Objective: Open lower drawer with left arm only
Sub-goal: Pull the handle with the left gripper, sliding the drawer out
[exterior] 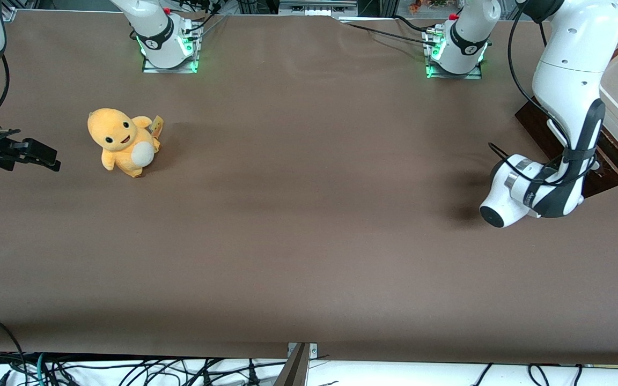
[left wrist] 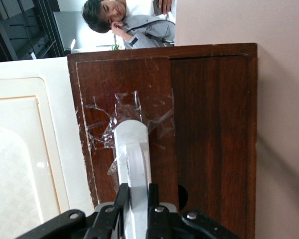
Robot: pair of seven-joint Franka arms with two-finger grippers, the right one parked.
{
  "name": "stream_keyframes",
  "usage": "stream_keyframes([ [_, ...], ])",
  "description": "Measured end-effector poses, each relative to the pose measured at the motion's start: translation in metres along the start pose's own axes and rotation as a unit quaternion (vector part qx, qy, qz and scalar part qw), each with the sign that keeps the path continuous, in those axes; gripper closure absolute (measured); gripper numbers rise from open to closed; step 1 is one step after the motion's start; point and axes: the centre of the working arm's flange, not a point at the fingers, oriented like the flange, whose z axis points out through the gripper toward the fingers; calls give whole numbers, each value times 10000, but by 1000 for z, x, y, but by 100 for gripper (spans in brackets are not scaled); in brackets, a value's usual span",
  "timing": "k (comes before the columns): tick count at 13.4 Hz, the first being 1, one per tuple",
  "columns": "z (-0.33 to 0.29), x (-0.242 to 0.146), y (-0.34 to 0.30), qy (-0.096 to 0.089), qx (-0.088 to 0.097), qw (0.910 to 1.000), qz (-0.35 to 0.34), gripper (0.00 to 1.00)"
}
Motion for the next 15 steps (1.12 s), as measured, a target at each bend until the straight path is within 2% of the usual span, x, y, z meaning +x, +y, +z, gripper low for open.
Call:
stream_keyframes([
  [9,-42,-10,4,107,-113,9999,-26,81],
  [15,-57,-12,4,90,-177,9998,-53,81],
])
